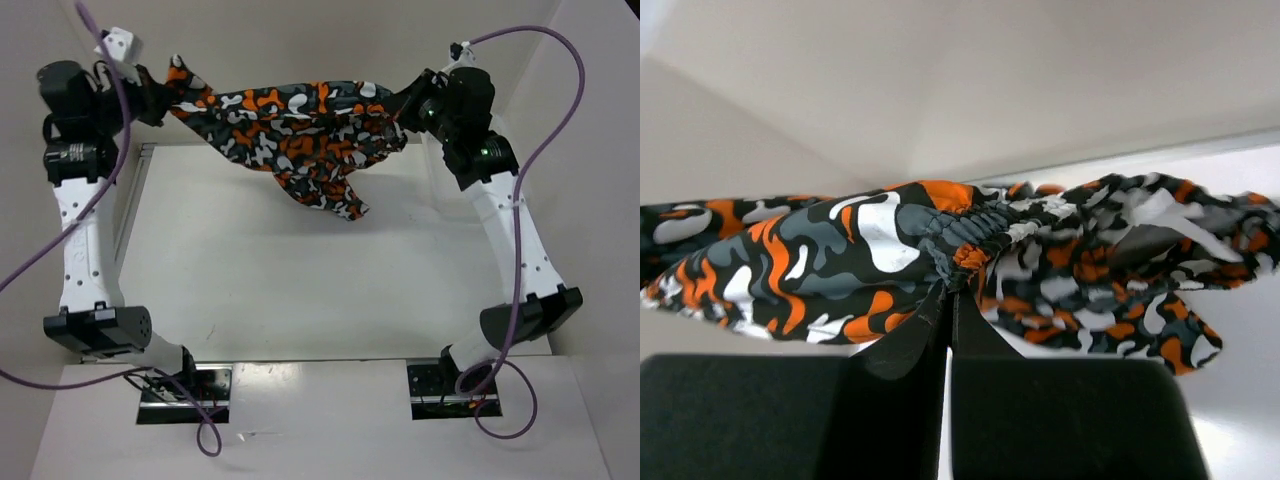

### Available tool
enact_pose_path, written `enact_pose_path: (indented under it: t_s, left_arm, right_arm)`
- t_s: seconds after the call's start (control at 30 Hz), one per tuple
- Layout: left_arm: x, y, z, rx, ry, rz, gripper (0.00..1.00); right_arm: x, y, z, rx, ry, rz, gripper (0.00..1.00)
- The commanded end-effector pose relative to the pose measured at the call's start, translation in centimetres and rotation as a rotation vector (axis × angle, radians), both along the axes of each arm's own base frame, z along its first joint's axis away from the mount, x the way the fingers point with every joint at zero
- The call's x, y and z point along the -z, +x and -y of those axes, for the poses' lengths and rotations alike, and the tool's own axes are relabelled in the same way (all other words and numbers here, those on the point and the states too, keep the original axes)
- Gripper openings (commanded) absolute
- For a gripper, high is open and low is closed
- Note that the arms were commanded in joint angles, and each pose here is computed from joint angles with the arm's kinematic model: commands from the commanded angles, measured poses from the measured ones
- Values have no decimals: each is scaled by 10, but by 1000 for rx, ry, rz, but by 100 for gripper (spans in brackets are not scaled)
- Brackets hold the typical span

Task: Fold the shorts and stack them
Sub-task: Flatten the shorts out

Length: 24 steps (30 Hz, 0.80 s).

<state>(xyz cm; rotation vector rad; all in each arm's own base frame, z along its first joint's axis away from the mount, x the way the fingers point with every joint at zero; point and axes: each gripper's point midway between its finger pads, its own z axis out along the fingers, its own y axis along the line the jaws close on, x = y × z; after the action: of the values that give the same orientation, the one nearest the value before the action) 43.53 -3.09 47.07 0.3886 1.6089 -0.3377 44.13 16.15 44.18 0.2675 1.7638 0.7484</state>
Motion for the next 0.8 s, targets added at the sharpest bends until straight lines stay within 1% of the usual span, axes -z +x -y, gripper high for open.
enact_pose_path:
  t_s: [0.0, 0.03, 0.07, 0.1, 0.13, 0.2, 0.23, 0.3, 0.33, 0.37, 0.4, 0.43, 0.47, 0.5, 0.53, 0.57, 0.6, 0.63, 0.67, 0.7, 0.73, 0.77]
  left_arm:
    - [-54, -45, 0, 85, 53, 222, 0]
    - [-55, -61, 2, 86, 61, 242, 0]
    - [-46, -64, 0, 77, 60, 236, 0]
    - [-1, -58, -3, 66, 31, 137, 0]
    - [7, -72, -1, 57, 29, 131, 0]
    - [46, -79, 1, 57, 7, 53, 0]
    - [87, -89, 2, 46, -18, -37, 0]
    - [135, -103, 4, 36, -47, -147, 2]
    - [152, -114, 7, 36, -54, -171, 31]
    - [206, -120, 4, 6, -78, -287, 55]
    - [224, -121, 5, 6, -86, -316, 70]
    - [243, -118, 3, -3, -92, -351, 76]
    - [258, -117, 2, -3, -103, -394, 80]
    - [267, -112, 1, -3, -115, -442, 81]
    - [273, -114, -1, -21, -122, -495, 81]
    - [273, -113, -4, -40, -120, -515, 82]
    - [264, -112, -6, -53, -113, -507, 82]
    - [267, -120, -8, -73, -112, -537, 82]
    - [265, -122, -13, -113, -95, -534, 82]
    - [259, -129, -14, -129, -85, -509, 80]
    - [276, -139, -13, -137, -89, -547, 74]
    - [284, -145, -11, -137, -91, -561, 71]
  right_arm:
    - [-3, -28, 9, 15, 2, 3, 0]
    - [31, -30, 9, 18, -1, -67, 0]
    - [41, -35, 10, 21, 12, -77, 0]
    - [55, -43, 11, 27, 31, -107, 0]
    - [88, -62, 16, 28, 16, -161, 0]
    - [123, -83, 24, 48, 6, -229, 0]
    - [155, -107, 30, 53, -2, -288, 0]
    - [192, -136, 43, 91, -24, -378, 0]
    - [215, -155, 52, 115, -7, -417, 0]
    - [223, -159, 53, 111, 16, -425, 5]
    - [231, -165, 47, 62, 39, -438, 30]
    - [253, -163, 50, 61, 46, -488, 52]
    - [259, -157, 49, 49, 40, -503, 68]
    - [271, -151, 49, 42, 27, -532, 79]
    - [279, -145, 50, 36, 14, -564, 81]
    - [301, -140, 58, 52, -14, -646, 83]
    - [307, -143, 56, 39, -11, -674, 85]
    - [306, -143, 54, 37, 4, -680, 87]
    - [298, -146, 51, 48, 54, -656, 88]
    - [304, -154, 51, 62, 81, -671, 88]
    - [302, -158, 49, 67, 117, -664, 88]
    - [303, -171, 44, 70, 160, -669, 88]
